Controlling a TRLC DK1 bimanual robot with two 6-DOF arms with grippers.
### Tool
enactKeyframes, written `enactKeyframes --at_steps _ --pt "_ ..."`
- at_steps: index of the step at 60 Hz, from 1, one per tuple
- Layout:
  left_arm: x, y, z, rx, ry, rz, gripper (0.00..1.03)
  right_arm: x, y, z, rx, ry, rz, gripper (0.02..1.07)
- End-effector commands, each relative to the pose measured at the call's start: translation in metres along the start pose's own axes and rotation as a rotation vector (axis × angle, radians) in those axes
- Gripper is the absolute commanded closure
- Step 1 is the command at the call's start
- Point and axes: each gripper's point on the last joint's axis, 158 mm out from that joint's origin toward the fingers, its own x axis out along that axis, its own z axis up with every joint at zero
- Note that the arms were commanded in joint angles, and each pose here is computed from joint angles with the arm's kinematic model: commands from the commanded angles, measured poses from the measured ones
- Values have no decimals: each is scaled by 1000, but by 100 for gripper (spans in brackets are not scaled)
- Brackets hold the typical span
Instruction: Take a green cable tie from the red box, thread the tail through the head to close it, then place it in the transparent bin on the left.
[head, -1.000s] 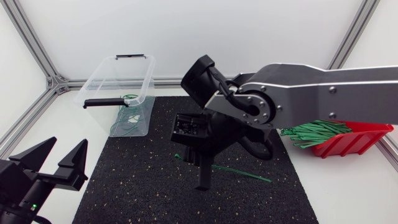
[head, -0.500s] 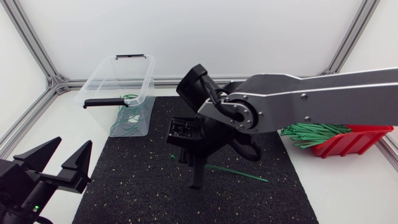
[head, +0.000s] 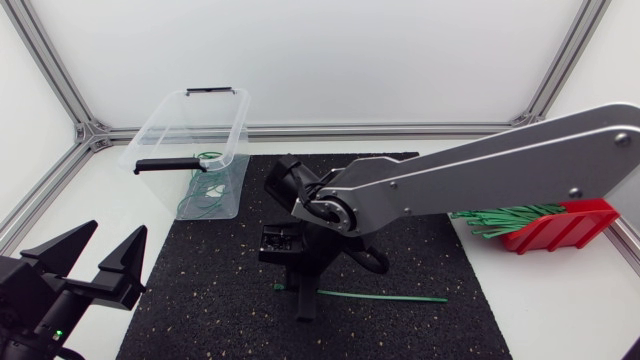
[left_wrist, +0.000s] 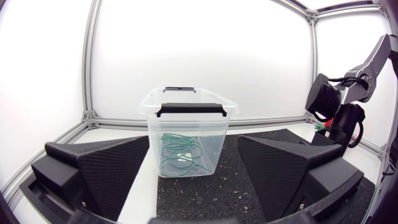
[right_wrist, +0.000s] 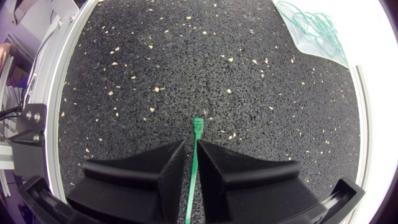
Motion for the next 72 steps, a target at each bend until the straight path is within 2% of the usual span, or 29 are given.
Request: enactKeyframes --at_steps 1,4,11,44,51,72 --pt "2 1 -26 -15 69 3 4 4 0 3 -34 0 5 74" --pt "2 1 -26 -14 69 3 4 4 -1 1 -32 2 6 74" --pt "2 1 -27 -15 71 4 4 4 0 -2 -29 9 10 65" --pt "2 1 -27 -13 74 5 4 12 4 -38 -18 75 -28 65" --pt "2 1 -27 -13 74 4 4 12 3 -39 -15 75 -31 71" --pt "2 1 -28 -13 75 4 4 9 -2 -49 -8 87 -44 71"
